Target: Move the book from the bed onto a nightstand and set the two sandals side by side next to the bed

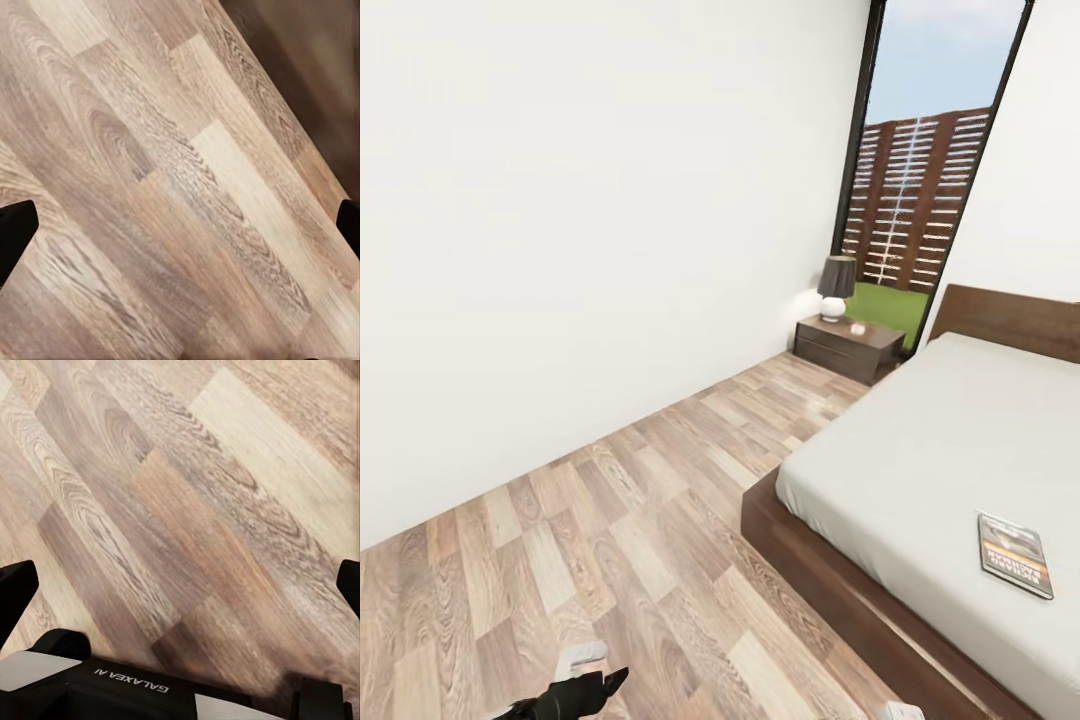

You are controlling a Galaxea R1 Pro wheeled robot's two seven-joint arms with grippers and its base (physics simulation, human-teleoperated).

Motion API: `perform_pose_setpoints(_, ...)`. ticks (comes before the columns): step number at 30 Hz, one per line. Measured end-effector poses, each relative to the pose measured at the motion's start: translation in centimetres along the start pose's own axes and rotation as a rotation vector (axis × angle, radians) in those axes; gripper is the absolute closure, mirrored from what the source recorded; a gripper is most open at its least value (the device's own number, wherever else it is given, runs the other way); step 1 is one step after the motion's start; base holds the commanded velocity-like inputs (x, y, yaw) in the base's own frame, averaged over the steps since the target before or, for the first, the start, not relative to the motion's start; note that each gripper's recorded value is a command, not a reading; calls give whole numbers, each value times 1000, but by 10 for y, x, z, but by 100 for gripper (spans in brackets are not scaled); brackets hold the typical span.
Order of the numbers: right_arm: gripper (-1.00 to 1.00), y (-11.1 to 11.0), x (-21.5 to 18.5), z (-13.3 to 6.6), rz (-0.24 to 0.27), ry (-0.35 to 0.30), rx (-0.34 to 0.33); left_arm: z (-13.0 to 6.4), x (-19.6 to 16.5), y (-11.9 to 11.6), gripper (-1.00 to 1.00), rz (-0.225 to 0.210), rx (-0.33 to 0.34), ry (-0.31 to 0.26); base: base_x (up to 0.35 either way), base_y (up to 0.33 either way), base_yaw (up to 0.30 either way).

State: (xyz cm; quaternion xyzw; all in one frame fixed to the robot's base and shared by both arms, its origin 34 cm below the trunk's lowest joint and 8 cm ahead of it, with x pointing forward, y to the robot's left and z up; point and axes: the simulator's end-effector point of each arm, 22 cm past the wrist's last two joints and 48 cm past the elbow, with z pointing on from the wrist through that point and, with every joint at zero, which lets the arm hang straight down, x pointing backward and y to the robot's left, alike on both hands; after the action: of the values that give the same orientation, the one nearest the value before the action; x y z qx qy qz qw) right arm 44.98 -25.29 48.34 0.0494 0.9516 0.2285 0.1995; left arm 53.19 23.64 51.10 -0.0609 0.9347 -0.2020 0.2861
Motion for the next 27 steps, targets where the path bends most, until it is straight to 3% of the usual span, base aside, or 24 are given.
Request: perform_pose_setpoints(27,-100,0,0,0,0,0,0,0,0,0,-100,0,0,0,0,0,-199)
